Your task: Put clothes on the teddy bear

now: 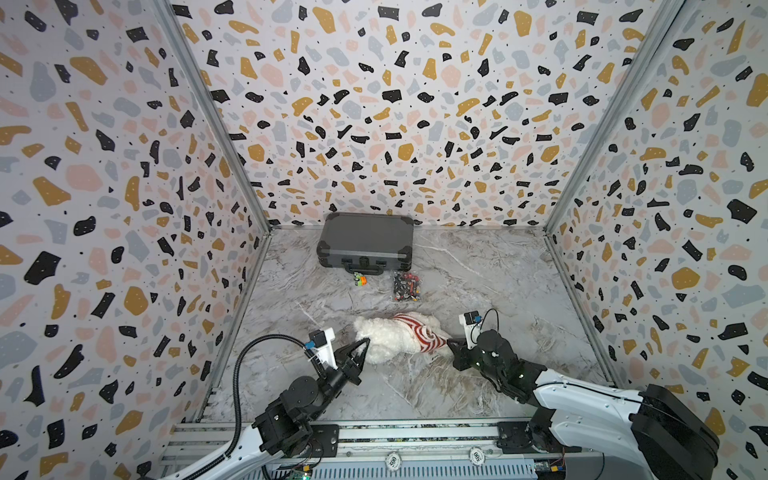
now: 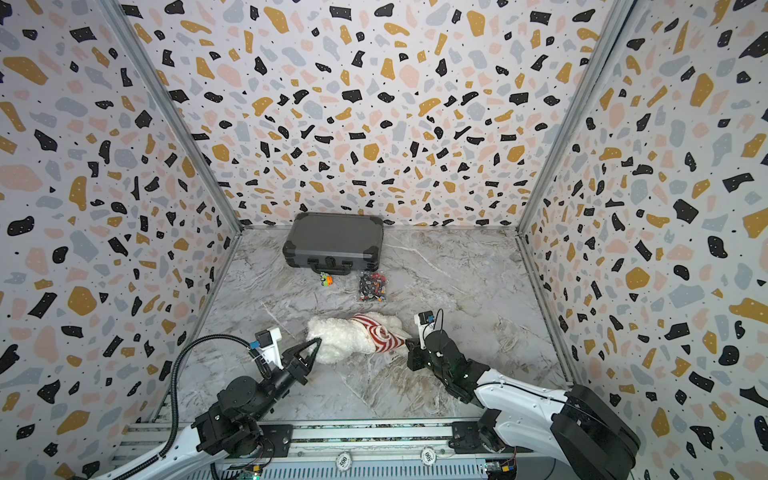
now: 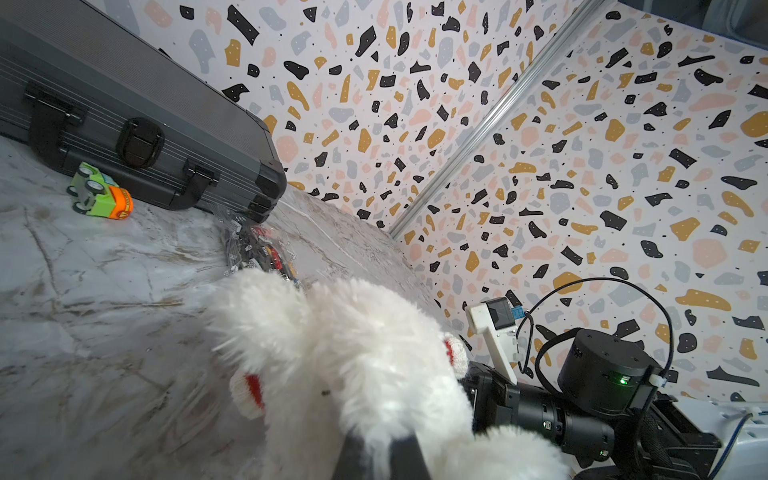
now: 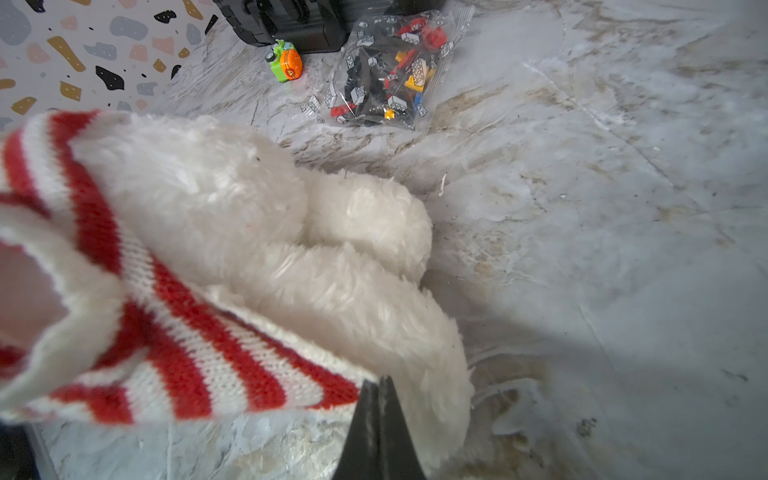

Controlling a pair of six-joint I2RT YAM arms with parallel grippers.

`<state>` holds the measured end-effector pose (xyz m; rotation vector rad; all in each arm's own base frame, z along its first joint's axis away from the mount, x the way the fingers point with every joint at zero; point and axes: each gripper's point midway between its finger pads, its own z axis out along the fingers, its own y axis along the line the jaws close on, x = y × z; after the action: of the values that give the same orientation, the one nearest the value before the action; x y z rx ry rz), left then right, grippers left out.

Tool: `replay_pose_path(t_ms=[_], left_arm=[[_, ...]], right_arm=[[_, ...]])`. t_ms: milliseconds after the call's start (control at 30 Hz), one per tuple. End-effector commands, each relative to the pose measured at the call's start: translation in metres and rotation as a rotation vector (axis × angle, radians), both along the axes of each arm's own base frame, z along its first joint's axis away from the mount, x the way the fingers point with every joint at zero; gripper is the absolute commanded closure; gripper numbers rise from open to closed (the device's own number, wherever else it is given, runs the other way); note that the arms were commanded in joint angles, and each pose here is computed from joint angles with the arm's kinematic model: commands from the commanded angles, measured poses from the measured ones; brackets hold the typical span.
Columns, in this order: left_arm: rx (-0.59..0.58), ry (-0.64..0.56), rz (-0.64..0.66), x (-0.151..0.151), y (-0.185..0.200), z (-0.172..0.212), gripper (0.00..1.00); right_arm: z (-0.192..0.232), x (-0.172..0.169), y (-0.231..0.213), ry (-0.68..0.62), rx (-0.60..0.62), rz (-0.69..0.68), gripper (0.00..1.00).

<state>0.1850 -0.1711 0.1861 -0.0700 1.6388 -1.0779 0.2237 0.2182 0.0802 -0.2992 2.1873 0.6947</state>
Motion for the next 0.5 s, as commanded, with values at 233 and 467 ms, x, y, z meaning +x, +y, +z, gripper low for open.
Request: replay_pose_path(t_ms=[233,467], left_arm=[[0.057,0.000,0.032,0.004,0.004,-0.048,1.00],[0.039,-0.016,0.029,0.004,0.003,-0.035,1.00]], right_arm=[[0.031,-0.010,0.015,-0.075,0.034,0.117,0.86],[0.081,-0.017,0.011,-0.256,0.090,0.178,0.68]])
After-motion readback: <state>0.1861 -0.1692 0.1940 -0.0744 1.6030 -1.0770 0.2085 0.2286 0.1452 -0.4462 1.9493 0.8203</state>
